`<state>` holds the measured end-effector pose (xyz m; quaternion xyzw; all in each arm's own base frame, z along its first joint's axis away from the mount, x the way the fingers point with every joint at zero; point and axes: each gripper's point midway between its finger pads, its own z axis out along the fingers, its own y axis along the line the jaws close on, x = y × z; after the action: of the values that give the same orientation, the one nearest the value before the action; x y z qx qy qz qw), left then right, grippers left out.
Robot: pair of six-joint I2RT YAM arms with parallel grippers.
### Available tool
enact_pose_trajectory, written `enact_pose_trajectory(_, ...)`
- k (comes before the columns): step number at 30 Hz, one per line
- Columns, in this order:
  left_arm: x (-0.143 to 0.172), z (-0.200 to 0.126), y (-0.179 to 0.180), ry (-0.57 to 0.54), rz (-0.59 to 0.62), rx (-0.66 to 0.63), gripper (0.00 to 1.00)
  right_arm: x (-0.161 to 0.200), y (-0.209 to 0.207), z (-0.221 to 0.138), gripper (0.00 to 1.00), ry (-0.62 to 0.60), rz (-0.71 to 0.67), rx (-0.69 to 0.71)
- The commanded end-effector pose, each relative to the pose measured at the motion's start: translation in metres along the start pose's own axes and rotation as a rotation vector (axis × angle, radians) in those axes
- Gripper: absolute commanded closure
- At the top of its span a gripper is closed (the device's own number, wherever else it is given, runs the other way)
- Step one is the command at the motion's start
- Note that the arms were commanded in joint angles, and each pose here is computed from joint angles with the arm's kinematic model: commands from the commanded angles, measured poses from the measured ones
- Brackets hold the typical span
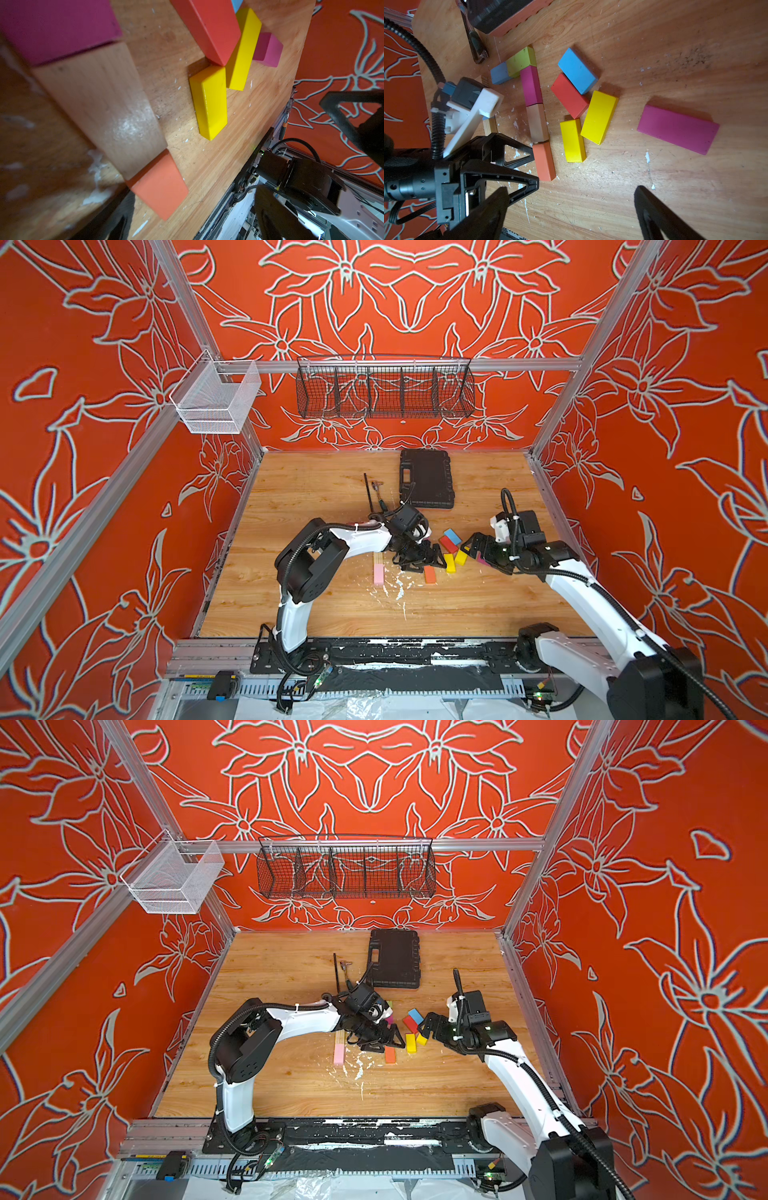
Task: Assemble the number 7 with building blocks
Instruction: Assemble the building block at the center of the board.
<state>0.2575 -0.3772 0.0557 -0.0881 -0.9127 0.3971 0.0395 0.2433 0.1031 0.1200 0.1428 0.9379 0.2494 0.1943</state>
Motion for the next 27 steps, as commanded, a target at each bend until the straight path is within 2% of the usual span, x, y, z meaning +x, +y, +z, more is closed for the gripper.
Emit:
enact_pose_trajectory(1, 0.005, 0.01, 0.015, 0.032, -0.02, -0.038, 0.12, 0.002, -0.004, 0.0, 0.03, 0.001, 0.004, 0.005)
enact_pose_trajectory(9, 0.012, 0.001, 0.017, 0.026, -0.015, -0.067, 0.12, 0.001, -0.005, -0.003, 0.03, -0.002, -0.003, 0.017)
enact_pose_trajectory(16, 0.016, -0.032, 0.01, -0.021, 0.057, -0.153, 0.12, -0.002, -0.003, -0.003, 0.03, -0.01, 0.0, 0.013)
enact_pose_trajectory(22, 0.008, -0.093, -0.008, -0.131, 0.168, -0.26, 0.11, -0.014, 0.006, -0.011, 0.03, -0.049, -0.007, 0.006)
enact_pose_trajectory(27, -0.001, -0.164, -0.023, -0.283, 0.22, -0.292, 0.11, -0.027, 0.017, -0.02, 0.03, -0.084, -0.008, -0.012)
